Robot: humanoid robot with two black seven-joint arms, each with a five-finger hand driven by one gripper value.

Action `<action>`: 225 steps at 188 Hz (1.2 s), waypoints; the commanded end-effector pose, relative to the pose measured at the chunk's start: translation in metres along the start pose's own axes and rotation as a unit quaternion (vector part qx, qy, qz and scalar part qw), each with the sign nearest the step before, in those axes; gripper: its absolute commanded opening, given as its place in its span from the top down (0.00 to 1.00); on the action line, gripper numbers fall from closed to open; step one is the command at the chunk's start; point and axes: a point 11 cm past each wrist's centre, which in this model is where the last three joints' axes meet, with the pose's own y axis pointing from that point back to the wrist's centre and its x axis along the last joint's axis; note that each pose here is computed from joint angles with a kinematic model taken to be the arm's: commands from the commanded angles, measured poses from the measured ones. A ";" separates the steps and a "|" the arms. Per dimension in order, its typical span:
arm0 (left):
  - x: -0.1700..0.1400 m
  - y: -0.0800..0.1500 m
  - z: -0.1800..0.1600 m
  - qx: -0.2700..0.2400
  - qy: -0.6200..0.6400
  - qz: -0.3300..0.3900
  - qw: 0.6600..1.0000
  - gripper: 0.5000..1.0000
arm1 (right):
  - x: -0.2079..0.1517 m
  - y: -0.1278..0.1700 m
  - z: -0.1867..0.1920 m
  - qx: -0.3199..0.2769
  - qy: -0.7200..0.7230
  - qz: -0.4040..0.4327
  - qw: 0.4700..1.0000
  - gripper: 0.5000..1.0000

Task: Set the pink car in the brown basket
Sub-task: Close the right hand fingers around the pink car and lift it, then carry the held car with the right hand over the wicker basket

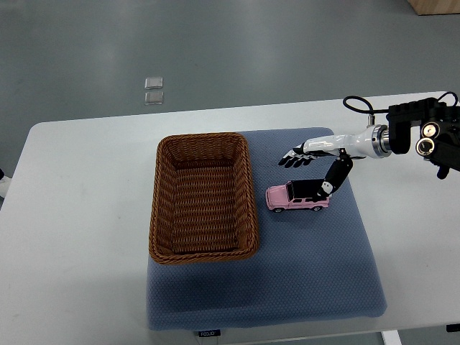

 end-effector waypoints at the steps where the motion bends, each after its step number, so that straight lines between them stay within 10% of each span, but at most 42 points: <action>1: 0.000 0.000 0.000 0.000 0.000 0.000 1.000 0.00 | -0.009 -0.008 0.006 -0.002 -0.008 0.006 1.000 0.19; 84: 0.001 0.000 0.000 0.000 -0.001 0.001 1.000 0.00 | -0.034 -0.026 0.025 -0.019 -0.014 0.018 1.000 0.28; 150: 0.001 0.000 0.000 0.000 0.000 0.001 1.000 0.00 | -0.033 -0.023 0.031 -0.026 -0.002 0.026 0.999 1.00; 225: 0.001 0.000 0.000 0.000 -0.001 0.001 1.000 0.00 | 0.042 0.029 0.009 -0.021 0.035 0.069 0.997 1.00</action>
